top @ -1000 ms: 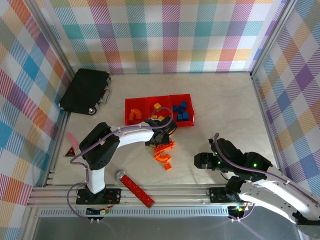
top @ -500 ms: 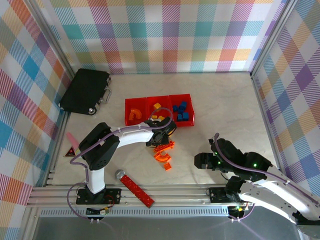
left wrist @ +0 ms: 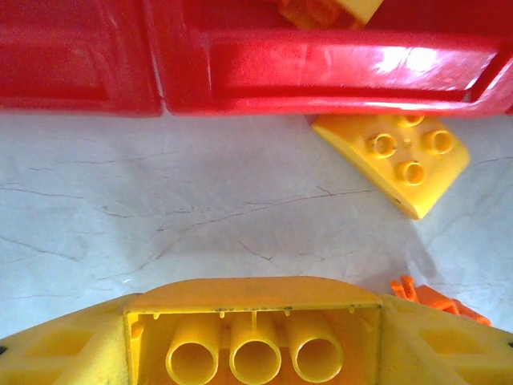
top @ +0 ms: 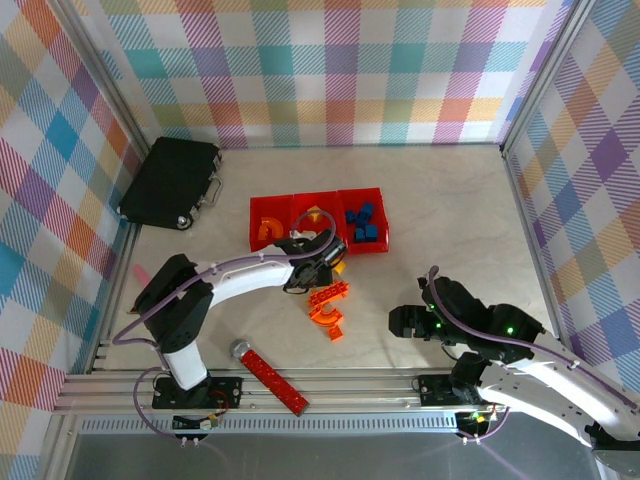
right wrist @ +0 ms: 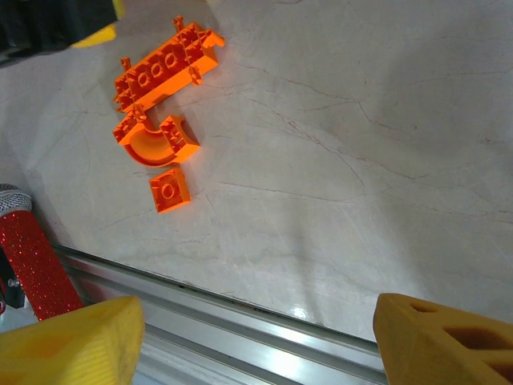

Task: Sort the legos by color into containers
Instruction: Pick up the lego from the center of the table, then place the lego in the container, then pick up the lego from the center of the table.

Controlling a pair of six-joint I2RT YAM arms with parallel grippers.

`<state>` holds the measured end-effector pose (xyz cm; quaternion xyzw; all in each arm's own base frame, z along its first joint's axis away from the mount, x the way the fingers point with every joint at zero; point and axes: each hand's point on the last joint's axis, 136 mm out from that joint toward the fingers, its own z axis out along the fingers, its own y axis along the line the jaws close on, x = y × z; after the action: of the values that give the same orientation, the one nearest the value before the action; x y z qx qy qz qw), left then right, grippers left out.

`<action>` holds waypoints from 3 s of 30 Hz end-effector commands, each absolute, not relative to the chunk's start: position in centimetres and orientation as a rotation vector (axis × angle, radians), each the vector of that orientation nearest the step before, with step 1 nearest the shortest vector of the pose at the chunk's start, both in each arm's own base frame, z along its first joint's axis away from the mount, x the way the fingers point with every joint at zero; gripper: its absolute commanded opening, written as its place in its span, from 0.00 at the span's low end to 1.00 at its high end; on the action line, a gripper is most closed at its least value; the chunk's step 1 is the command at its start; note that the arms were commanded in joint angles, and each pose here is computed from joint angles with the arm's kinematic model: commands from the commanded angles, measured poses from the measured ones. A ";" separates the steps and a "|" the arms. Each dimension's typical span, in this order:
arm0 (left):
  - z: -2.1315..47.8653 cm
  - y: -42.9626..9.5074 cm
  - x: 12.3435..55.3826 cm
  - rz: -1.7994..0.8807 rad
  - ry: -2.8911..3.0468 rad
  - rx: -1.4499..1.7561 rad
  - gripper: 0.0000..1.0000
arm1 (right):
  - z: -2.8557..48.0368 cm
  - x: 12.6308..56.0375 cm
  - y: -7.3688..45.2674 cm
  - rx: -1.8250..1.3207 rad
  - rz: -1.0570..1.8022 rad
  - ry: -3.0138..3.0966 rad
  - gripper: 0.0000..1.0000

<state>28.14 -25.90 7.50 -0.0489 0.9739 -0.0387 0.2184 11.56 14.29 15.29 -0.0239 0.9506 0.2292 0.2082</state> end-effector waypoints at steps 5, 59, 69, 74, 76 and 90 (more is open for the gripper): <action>14.6 -25.5 29.2 -0.092 2.562 -0.043 0.58 | 15.4 11.7 14.0 -0.034 0.631 2.637 0.76; 27.6 -18.5 32.4 -0.260 2.178 0.022 1.00 | 17.3 13.7 17.5 -0.163 0.574 2.693 0.78; 22.6 -11.6 24.4 -0.238 2.305 -0.172 1.00 | 16.1 17.3 23.0 -0.331 0.540 2.712 0.82; 19.8 -9.2 22.2 -0.130 2.399 -0.236 1.00 | 15.3 19.2 25.5 -0.278 0.494 2.783 0.87; 19.6 -8.3 21.6 -0.101 2.407 -0.257 1.00 | 14.9 20.0 25.4 -0.161 0.433 2.811 0.88; 20.9 -8.4 19.4 -0.287 2.341 -0.193 1.00 | 13.2 22.4 25.3 0.488 0.377 2.766 0.90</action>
<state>19.57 -7.07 21.85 -0.1140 0.9080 -0.0916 0.3925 21.37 25.44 12.02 0.1185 0.9762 0.1260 0.1305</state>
